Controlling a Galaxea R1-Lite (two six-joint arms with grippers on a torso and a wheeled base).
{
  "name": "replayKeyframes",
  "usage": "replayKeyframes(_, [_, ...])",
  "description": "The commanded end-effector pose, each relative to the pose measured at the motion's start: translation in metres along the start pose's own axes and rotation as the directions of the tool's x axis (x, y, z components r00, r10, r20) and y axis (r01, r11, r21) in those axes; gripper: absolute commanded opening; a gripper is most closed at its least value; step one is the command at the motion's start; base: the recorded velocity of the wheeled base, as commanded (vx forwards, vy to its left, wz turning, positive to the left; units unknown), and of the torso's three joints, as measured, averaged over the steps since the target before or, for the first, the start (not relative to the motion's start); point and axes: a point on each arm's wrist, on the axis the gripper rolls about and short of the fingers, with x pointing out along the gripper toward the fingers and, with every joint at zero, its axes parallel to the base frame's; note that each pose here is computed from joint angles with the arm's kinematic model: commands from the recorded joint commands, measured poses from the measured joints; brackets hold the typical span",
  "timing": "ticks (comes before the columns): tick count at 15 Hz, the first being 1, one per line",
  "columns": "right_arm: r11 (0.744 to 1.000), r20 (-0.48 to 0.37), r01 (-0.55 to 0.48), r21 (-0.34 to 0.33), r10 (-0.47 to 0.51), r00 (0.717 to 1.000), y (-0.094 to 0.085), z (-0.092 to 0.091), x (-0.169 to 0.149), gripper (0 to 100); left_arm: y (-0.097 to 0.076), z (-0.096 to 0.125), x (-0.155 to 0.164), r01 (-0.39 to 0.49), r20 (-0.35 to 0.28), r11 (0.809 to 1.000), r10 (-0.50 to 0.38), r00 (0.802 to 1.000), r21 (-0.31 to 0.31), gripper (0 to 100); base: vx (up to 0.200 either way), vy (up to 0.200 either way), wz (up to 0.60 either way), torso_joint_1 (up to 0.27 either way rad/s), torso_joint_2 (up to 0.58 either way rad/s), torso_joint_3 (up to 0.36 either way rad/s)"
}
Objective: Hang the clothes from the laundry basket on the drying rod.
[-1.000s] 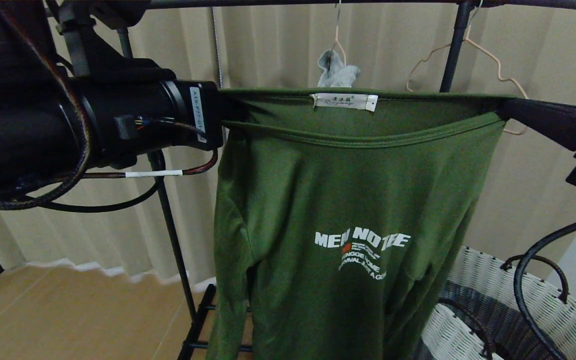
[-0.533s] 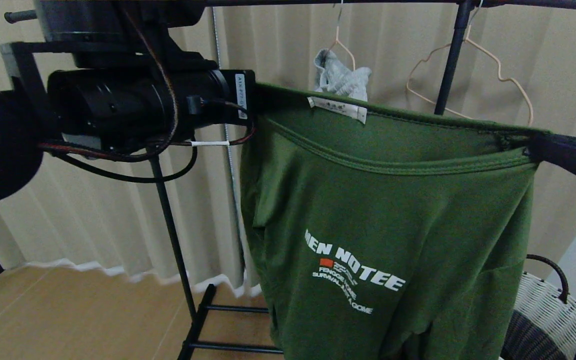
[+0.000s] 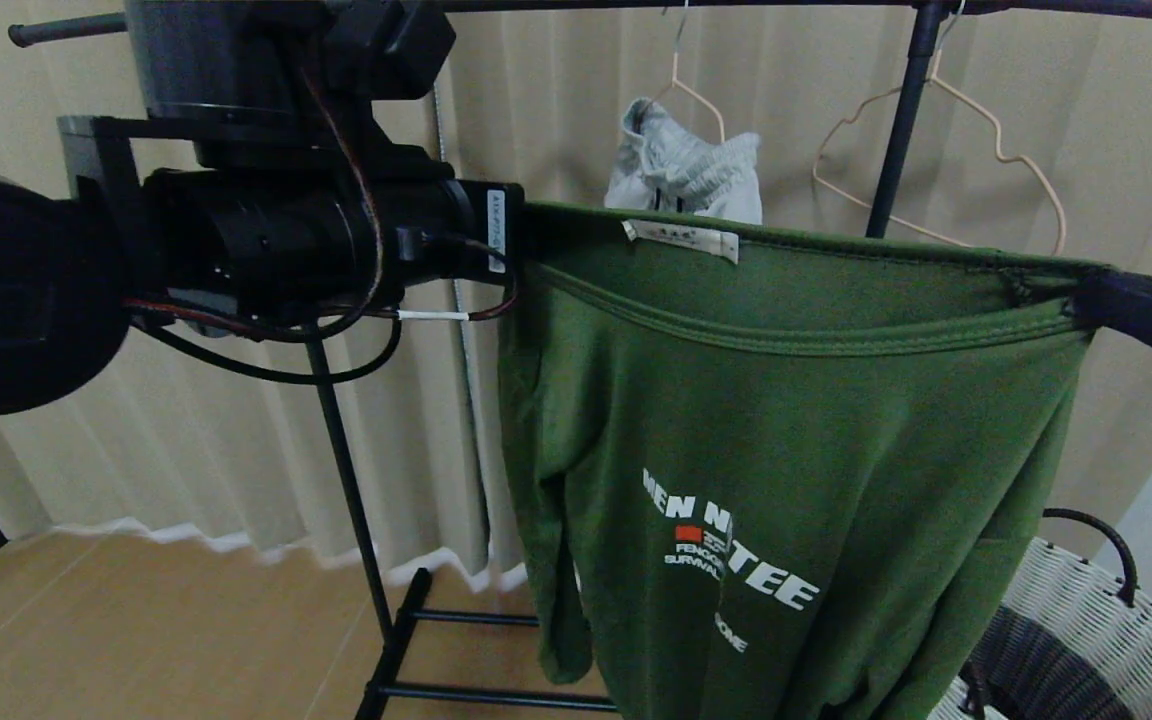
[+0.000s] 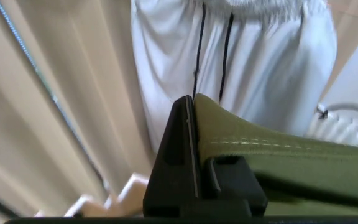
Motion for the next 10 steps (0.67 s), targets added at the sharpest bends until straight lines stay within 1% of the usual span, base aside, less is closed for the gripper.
replayKeyframes(1, [0.997, -0.033, 0.074, -0.006, -0.074, 0.997, -0.018, -0.002, 0.015, 0, 0.005, 0.016, -0.036, 0.011, 0.006, 1.000, -0.011, 1.000, 0.009, 0, 0.000, 0.000, 0.00, 0.000, 0.00, 0.000])
replayKeyframes(2, [0.994, -0.043, 0.106, -0.006, -0.107, 0.993, -0.028, -0.002, 0.023, 0, 0.007, 0.019, -0.052, 0.052, -0.016, 0.998, -0.051, 0.999, 0.030, 0, 0.000, 0.000, 0.00, 0.000, 0.00, 0.000])
replayKeyframes(3, [0.993, -0.044, 0.117, -0.008, -0.117, 0.992, -0.033, -0.001, 0.028, 0, 0.007, 0.021, -0.062, 0.089, -0.021, 0.995, -0.088, 0.996, 0.040, 0, 0.000, 0.000, 0.00, 0.000, 0.00, 0.000])
replayKeyframes(4, [0.993, -0.053, 0.119, -0.003, -0.119, 0.992, -0.040, 0.001, 0.040, 0, 0.009, 0.025, -0.086, 0.182, -0.038, 0.982, -0.180, 0.983, 0.058, 0, 0.000, 0.000, 0.00, 0.000, 0.00, 0.000])
replayKeyframes(5, [0.993, -0.060, 0.118, -0.001, -0.117, 0.991, -0.044, 0.001, 0.048, 0, 0.010, 0.027, -0.101, 0.233, -0.049, 0.970, -0.230, 0.972, 0.067, 0, 0.000, 0.000, 0.00, 0.000, 0.00, 0.000])
replayKeyframes(7, [0.993, -0.063, 0.116, 0.002, -0.116, 0.991, -0.052, 0.003, 0.063, 0, 0.010, 0.029, -0.126, 0.299, -0.059, 0.949, -0.294, 0.954, 0.098, 0, 0.000, 0.000, 0.00, 0.000, 0.00, 0.000])
replayKeyframes(8, [0.993, -0.057, 0.115, 0.000, -0.114, 0.992, -0.056, 0.006, 0.071, 0, 0.006, 0.029, -0.135, 0.337, -0.059, 0.935, -0.332, 0.941, 0.109, 0, 0.000, 0.000, 0.00, 0.000, 0.00, 0.000])
replayKeyframes(10, [0.994, -0.054, 0.108, -0.001, -0.108, 0.993, -0.062, 0.009, 0.085, 0, 0.000, 0.027, -0.142, 0.374, -0.059, 0.920, -0.370, 0.927, 0.115, 0, 0.000, 0.000, 0.00, 0.000, 0.00, 0.000])
